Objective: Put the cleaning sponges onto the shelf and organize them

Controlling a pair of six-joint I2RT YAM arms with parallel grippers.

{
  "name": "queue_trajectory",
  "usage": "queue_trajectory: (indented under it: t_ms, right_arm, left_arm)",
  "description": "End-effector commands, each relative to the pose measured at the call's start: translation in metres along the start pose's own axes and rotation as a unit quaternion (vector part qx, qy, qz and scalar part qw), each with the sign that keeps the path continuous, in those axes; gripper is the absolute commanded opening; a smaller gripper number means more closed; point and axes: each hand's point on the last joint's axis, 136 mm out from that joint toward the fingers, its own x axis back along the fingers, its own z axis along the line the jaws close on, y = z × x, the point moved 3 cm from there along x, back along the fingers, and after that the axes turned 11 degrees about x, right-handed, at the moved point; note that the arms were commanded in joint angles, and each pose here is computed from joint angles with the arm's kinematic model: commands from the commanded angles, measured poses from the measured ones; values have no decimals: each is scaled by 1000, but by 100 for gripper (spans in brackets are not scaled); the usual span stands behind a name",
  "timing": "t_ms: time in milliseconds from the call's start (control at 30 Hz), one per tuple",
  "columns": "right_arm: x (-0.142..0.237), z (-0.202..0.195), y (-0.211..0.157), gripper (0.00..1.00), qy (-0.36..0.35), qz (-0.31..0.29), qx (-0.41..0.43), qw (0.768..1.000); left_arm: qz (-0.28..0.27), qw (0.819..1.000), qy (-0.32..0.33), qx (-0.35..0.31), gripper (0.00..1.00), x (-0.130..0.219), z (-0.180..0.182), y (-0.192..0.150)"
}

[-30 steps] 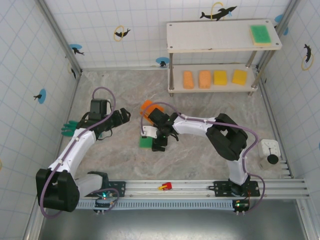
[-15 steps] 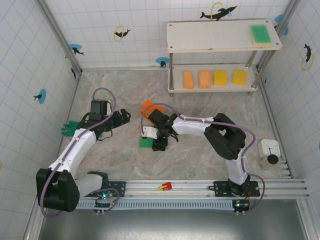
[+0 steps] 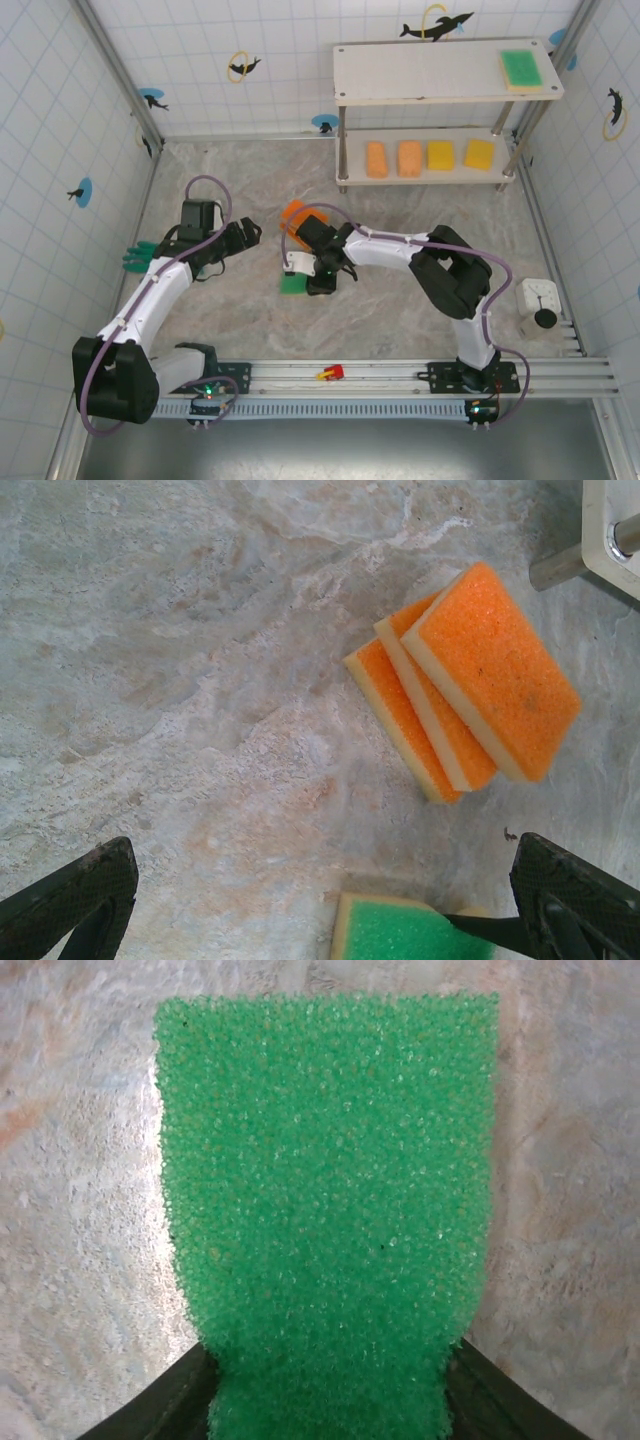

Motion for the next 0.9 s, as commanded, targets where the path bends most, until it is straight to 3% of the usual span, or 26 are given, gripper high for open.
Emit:
queue_trajectory:
  t_ms: [0,100,200,533,867]
  right_arm:
    - [11,2,-1,39,18,11,-16,1000]
    - [21,1,-1,28,24,19,-26,999]
    - [31,3,-2,25,25,30,-29,999]
    - [78,0,1,25,2,7,-47,999]
    - [172,-33,-15,23,-96,-21,-131,987]
  left_arm:
    - [1,1000,-2,0,97,-1,1,0]
    - [1,1000,-4,-1,97,-1,0,2]
    - [0,1000,-6,-2,97,-1,-2,3]
    - [-2,1000,-10,-7,97,0,-6,7]
    - [-7,1000,-14,-14,97,5,-12,13]
